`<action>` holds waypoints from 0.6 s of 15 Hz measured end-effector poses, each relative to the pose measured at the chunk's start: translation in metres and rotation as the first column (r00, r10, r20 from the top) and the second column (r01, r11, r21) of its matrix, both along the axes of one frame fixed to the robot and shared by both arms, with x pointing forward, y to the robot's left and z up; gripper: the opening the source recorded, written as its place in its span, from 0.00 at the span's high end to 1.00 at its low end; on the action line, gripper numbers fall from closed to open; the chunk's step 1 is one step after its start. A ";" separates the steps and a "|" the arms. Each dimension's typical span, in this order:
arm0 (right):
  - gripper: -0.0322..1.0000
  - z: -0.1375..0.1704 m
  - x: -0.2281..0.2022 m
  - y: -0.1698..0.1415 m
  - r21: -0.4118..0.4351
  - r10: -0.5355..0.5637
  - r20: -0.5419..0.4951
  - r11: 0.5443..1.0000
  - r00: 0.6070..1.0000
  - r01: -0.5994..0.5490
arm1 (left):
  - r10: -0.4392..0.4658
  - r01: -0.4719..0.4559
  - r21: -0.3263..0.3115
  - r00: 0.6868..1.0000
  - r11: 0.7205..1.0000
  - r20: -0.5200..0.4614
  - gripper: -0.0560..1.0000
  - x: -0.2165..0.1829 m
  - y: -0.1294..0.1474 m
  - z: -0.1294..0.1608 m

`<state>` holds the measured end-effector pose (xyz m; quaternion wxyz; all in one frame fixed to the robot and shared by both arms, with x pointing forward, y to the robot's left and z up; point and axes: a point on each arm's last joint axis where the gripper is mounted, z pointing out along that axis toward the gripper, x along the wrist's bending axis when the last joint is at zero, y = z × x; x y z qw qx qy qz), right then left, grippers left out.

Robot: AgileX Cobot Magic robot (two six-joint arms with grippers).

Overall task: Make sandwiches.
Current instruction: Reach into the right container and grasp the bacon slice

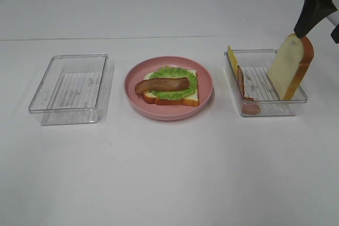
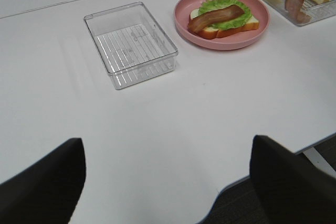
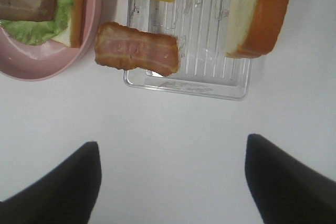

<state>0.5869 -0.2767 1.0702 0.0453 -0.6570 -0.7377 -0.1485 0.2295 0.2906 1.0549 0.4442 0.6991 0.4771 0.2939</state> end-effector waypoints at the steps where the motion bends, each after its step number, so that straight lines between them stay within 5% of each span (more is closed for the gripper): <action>1: 0.28 -0.014 0.008 0.006 -0.001 0.016 -0.037 1.000 0.999 -0.016 | 0.000 0.000 0.000 1.000 1.000 0.000 0.18 0.000 0.000 0.000; 9: 0.28 -0.057 0.034 0.084 -0.032 0.181 -0.062 0.982 0.981 -0.184 | 0.000 0.000 0.000 1.000 1.000 0.000 0.18 0.000 0.000 0.000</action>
